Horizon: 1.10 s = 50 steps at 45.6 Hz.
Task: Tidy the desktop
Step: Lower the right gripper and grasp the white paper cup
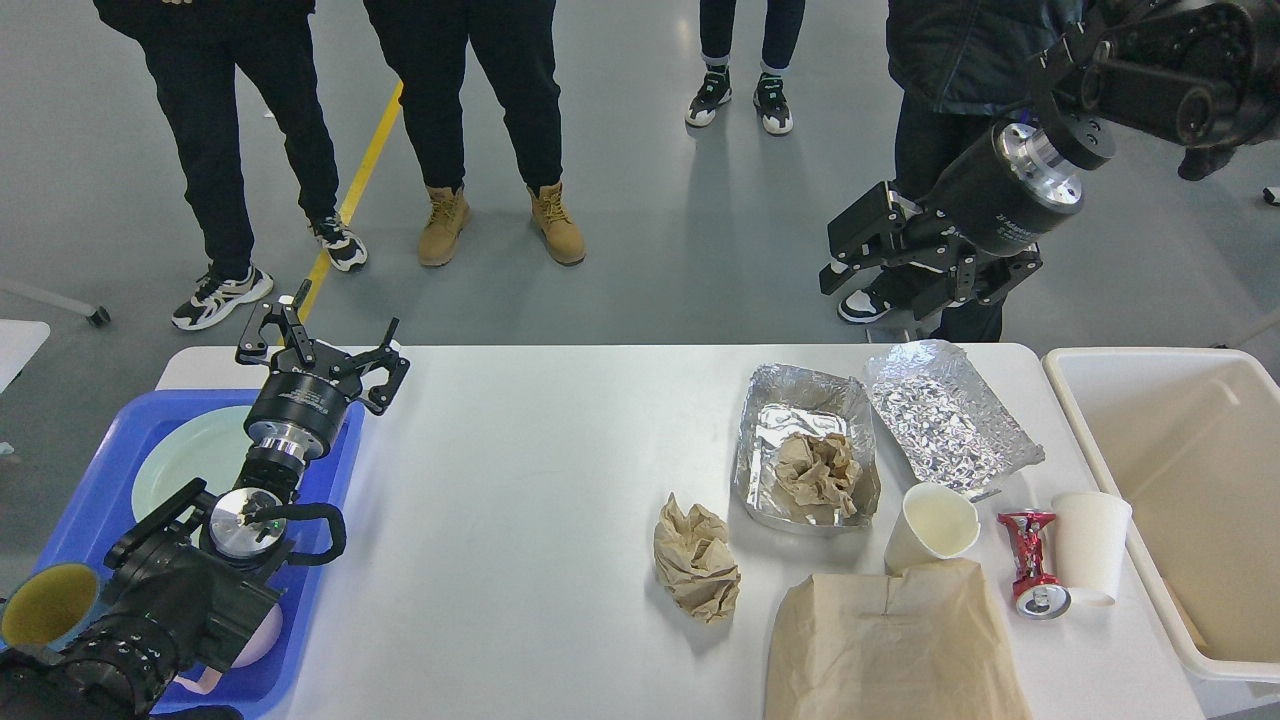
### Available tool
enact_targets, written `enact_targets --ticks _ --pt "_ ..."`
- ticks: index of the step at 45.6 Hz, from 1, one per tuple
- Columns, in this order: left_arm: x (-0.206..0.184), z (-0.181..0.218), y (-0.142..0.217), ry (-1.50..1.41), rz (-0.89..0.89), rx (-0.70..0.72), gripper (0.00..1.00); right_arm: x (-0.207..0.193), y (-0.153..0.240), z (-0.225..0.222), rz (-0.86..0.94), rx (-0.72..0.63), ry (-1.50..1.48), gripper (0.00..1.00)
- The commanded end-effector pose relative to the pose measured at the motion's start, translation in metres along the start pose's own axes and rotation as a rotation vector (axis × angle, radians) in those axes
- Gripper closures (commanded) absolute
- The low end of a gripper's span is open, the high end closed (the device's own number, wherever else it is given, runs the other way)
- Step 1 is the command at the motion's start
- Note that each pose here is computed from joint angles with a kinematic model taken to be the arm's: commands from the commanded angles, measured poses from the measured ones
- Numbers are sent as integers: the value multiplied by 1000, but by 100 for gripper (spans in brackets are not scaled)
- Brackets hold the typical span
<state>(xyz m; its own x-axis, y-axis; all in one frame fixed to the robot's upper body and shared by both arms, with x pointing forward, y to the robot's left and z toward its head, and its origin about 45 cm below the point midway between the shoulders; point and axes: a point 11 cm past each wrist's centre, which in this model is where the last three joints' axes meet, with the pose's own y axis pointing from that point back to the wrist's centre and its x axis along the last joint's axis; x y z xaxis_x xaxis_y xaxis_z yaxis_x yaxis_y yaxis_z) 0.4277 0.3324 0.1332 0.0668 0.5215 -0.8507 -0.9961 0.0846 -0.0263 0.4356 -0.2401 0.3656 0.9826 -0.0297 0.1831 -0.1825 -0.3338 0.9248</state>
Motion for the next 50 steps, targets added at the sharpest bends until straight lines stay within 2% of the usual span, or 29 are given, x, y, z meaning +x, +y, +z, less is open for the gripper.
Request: enact_targets --ticks 1,11,19,24,35,43,50 --pt "0 0 0 0 0 0 4 2 7 0 18 -10 -10 0" --pt "0 0 0 -1 0 0 4 -9 -3 15 -36 -127 -6 0" --pt "0 0 0 0 0 -1 4 -35 -50 86 -106 -311 -59 0" --pt "0 0 0 0 1 -1 4 -47 -67 124 -65 -333 -88 0" --pt "0 0 0 -1 0 0 4 -85 -116 178 -31 -358 -97 2" --pt "0 0 0 0 0 0 4 -106 -132 194 -48 -349 -126 2" --pt "0 0 0 0 1 0 4 -110 -140 190 -55 -322 -139 2"
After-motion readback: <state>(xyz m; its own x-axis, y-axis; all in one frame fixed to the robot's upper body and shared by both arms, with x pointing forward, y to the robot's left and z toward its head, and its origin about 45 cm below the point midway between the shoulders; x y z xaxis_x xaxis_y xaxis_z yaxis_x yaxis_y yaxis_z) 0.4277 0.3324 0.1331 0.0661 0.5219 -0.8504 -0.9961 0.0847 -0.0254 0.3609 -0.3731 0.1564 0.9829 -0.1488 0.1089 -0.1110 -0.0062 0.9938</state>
